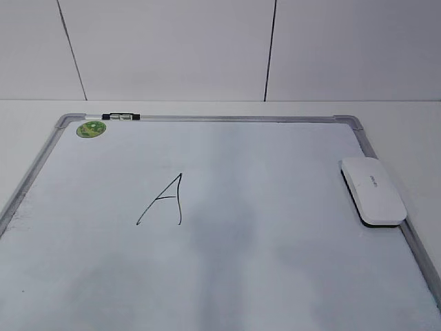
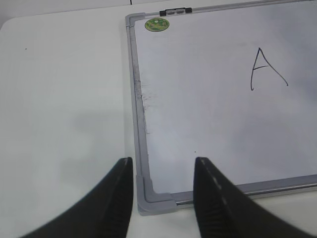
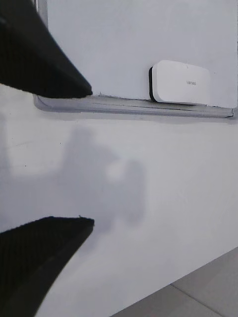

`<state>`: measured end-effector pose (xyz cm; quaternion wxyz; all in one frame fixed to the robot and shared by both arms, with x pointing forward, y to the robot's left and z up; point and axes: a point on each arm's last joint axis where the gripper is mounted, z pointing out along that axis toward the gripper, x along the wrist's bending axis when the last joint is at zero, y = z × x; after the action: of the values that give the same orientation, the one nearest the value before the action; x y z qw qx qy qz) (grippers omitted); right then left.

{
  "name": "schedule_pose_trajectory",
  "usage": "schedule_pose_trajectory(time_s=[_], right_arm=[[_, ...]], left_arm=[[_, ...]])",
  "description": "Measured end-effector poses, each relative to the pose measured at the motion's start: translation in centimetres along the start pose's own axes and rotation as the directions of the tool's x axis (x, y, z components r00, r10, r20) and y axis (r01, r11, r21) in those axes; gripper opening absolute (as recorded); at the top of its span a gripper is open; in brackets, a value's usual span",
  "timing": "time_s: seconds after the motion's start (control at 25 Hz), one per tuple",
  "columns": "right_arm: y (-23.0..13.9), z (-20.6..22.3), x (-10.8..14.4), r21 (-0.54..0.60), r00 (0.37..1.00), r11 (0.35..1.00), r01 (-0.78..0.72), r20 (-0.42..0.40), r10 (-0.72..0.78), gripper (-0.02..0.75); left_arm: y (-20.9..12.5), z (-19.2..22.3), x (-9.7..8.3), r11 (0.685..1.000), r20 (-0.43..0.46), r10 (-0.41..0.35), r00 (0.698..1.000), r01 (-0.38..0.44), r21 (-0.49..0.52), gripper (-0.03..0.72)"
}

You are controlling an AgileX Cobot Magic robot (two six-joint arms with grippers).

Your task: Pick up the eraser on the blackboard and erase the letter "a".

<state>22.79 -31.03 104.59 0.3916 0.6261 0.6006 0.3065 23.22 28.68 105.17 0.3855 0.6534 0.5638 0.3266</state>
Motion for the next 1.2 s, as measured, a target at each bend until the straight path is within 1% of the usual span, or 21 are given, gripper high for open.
schedule_pose_trajectory(time_s=[1.2], right_arm=[[0.00, 0.00, 0.00, 0.000, 1.000, 1.000, 0.000, 0.000, 0.000, 0.592]], left_arm=[[0.00, 0.00, 0.00, 1.000, 0.000, 0.000, 1.000, 0.000, 0.000, 0.307]])
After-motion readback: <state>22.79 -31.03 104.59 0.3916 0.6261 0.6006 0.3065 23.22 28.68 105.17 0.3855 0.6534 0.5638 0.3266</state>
